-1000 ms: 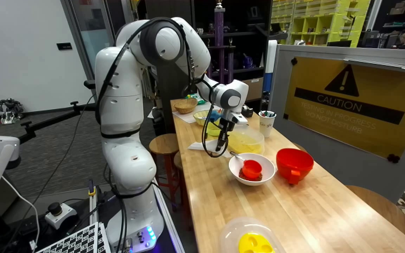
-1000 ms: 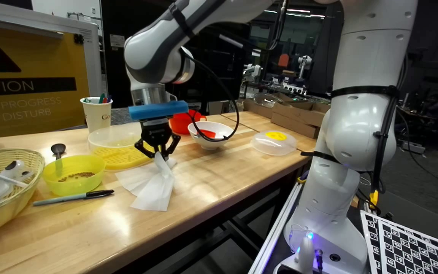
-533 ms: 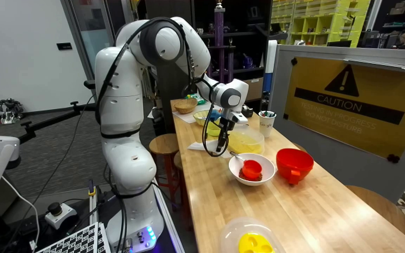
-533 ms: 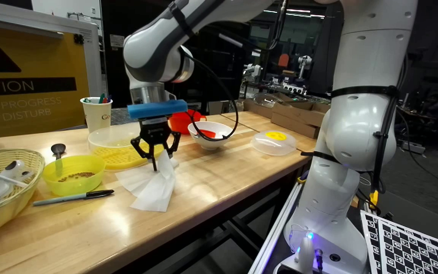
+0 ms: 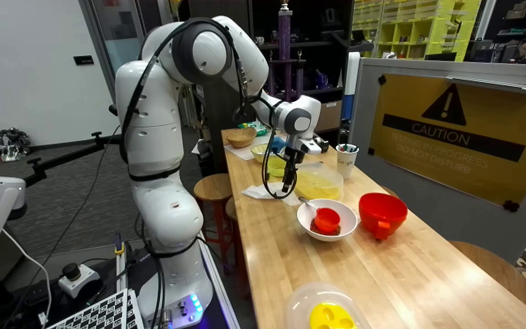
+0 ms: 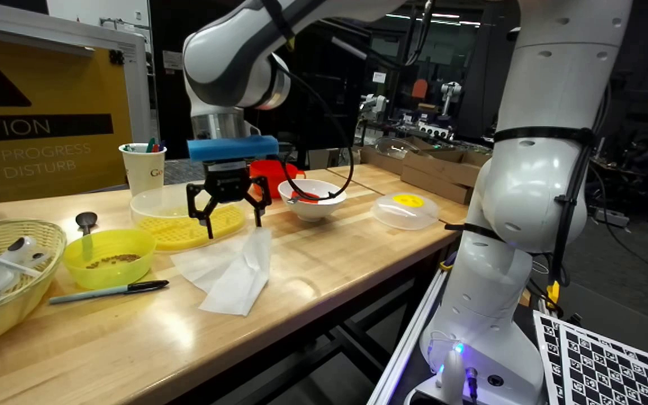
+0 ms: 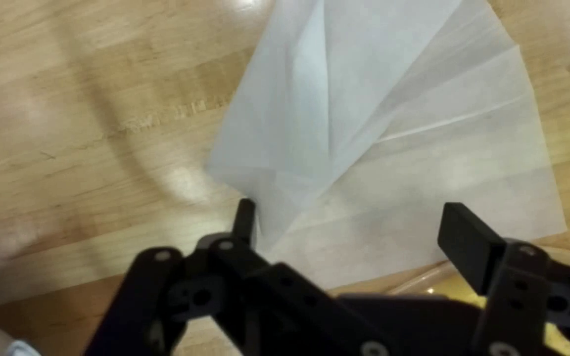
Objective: Use the white napkin to wipe the counter.
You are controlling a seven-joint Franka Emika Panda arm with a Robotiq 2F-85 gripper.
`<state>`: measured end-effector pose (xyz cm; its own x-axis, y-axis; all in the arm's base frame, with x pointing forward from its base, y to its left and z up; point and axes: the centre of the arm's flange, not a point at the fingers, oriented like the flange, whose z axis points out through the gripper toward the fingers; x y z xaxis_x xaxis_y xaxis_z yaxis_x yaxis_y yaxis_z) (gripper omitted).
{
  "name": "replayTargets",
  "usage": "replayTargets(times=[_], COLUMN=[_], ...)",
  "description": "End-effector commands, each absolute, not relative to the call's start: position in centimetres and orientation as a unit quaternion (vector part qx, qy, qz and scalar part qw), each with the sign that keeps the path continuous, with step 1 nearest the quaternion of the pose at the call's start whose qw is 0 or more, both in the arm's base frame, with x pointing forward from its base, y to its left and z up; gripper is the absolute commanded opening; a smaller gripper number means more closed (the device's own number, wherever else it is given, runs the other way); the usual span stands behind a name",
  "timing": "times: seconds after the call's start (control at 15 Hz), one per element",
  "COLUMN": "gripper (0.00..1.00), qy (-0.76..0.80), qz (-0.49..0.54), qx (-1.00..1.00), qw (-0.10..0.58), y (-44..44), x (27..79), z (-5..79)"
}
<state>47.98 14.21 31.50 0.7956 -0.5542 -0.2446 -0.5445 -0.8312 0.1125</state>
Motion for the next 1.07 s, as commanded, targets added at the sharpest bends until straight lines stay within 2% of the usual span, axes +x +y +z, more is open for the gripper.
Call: replayTargets(times=[0.0, 0.73, 0.8, 1.0], gripper=[1.00, 1.00, 1.00, 1.00], qy=[-0.287, -0.260, -0.270, -0.265], qz=[-0.125, -0.087, -0.090, -0.085], qx=[0.950, 0.962, 0.959, 0.961], qw=[0.013, -0.009, -0.002, -0.003], y=[13.9, 13.7, 13.9, 14.0], x=[46.0, 42.8, 44.6, 44.0], z=[34.1, 39.7, 38.5, 39.2])
